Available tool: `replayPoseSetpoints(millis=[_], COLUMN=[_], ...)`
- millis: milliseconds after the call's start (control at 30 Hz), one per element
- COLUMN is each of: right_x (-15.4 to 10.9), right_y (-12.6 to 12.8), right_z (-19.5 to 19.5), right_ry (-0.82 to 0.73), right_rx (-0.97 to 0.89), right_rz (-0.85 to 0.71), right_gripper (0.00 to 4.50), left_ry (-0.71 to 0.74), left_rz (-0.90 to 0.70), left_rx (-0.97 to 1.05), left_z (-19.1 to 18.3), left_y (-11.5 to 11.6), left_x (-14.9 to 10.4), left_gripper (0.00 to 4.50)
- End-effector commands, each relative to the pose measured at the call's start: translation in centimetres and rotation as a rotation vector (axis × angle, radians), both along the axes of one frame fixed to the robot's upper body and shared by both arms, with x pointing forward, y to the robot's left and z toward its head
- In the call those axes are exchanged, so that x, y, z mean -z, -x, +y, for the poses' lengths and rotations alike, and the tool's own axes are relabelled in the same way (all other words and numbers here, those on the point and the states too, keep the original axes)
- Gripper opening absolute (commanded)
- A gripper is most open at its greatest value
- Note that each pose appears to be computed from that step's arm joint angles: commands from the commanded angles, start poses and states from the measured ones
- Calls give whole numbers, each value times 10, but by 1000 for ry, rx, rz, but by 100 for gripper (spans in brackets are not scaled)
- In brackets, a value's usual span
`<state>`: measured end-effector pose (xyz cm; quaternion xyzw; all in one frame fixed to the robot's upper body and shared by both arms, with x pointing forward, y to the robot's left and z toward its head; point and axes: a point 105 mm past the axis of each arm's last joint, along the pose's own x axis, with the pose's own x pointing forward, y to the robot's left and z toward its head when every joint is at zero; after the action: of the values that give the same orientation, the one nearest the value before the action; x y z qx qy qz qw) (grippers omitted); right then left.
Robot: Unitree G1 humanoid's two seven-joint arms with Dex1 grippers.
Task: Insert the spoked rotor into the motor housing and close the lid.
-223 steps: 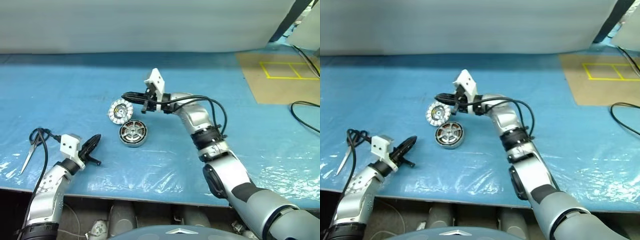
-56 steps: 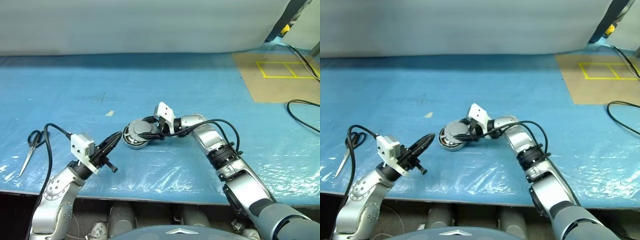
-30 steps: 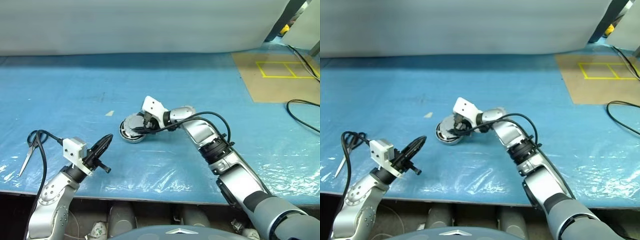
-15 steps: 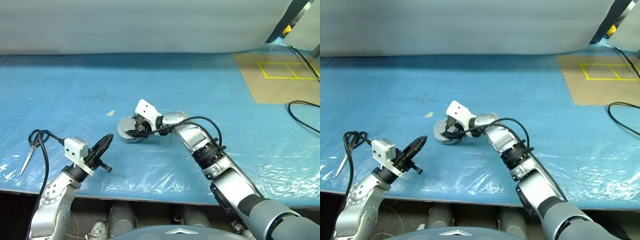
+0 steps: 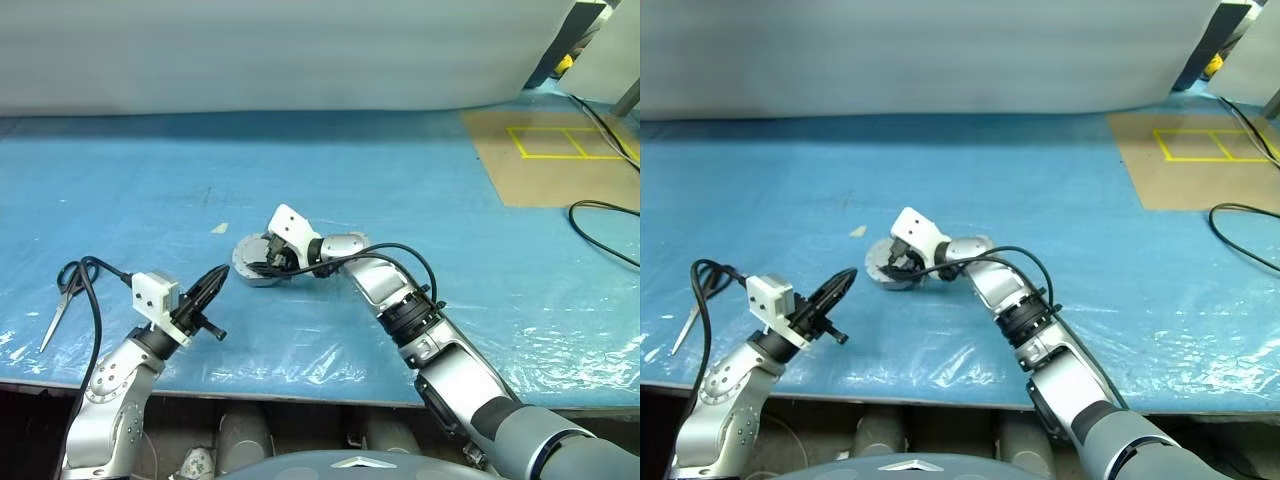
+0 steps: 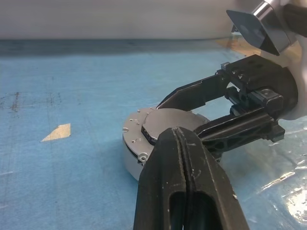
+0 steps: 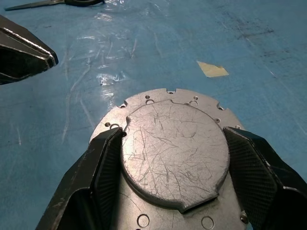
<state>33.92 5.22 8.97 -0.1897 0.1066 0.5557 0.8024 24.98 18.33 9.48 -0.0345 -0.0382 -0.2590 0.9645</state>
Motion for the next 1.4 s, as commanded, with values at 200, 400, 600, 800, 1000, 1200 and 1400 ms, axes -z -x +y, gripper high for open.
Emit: replayPoseSetpoints(millis=[200, 400, 600, 800, 1000, 1200, 1400], right_x=[30, 37, 53, 64, 63, 58, 66], right_y=[-6, -7, -7, -2, 1, -2, -4], right_z=[-14, -16, -24, -28, -26, -22, -28], right_ry=[53, 82, 166, 233, 183, 92, 143], right_rx=[123, 128, 128, 89, 84, 141, 129], right_rz=[124, 126, 46, 26, 115, 218, 139], right_gripper=[295, 295, 295, 295, 295, 295, 295], left_ry=[-7, -7, -9, -10, -12, -12, -14], left_rz=[-47, -50, -52, -60, -64, -68, -72], left_rx=[13, 21, 24, 33, 37, 42, 46], left_z=[-3, -5, -4, -6, -6, -8, -9], left_y=[-3, -6, -8, -10, -12, -15, -16], left_x=[-9, -9, -8, -7, -8, -8, -9], left_gripper=[0, 0, 0, 0, 0, 0, 0])
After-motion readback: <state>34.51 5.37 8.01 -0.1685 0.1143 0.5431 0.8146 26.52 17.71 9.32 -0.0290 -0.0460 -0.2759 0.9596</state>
